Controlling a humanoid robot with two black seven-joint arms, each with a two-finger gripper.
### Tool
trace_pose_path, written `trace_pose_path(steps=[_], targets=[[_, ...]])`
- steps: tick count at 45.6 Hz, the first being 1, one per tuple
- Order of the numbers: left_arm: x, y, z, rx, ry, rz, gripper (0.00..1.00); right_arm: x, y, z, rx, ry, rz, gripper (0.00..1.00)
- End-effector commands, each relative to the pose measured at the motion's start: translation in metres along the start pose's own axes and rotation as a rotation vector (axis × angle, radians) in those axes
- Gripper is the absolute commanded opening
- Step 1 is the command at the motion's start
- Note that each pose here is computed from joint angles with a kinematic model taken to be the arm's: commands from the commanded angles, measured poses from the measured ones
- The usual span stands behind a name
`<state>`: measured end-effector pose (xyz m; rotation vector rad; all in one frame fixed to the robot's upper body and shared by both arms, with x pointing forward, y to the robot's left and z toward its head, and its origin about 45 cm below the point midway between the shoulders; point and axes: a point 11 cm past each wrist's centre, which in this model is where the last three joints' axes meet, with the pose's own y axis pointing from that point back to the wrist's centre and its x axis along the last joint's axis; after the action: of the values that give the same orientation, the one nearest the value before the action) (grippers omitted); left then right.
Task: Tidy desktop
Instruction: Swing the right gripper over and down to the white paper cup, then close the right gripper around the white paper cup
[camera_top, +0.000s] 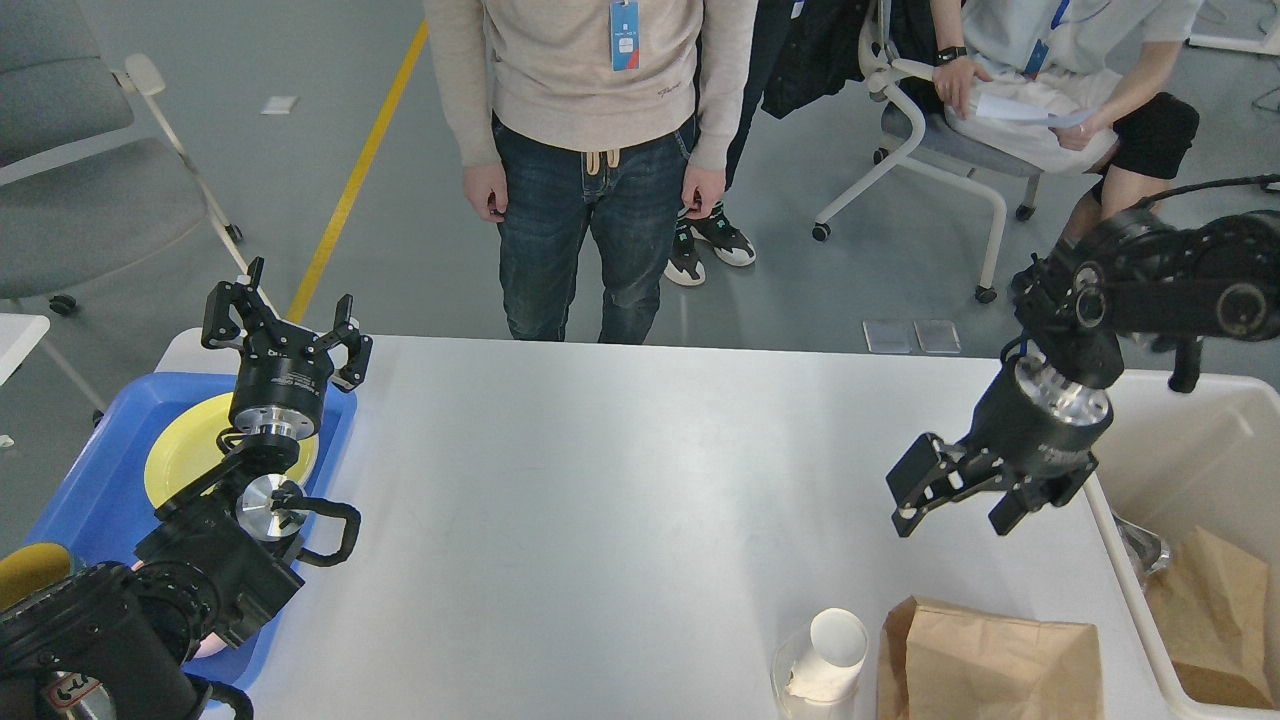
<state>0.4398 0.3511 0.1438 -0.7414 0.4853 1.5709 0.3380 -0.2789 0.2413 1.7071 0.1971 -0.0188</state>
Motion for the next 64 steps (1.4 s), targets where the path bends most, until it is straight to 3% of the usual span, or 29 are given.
trace_pose_path(steps=[1, 26, 64], targets=[[0.000, 0.000, 0.000, 0.000, 0.000, 0.000, 0.97, -0.005, -0.030, -0.019, 0.075, 0.019, -0.042, 1.00], [0.000, 0.000, 0.000, 0.000, 0.000, 0.000, 0.97, -0.008, -0.101, -0.026, 0.082, 0.018, -0.103, 0.99], [0.000, 0.000, 0.000, 0.000, 0.000, 0.000, 0.97, -0.019, -0.120, -0.047, 0.114, 0.048, -0.157, 0.99]])
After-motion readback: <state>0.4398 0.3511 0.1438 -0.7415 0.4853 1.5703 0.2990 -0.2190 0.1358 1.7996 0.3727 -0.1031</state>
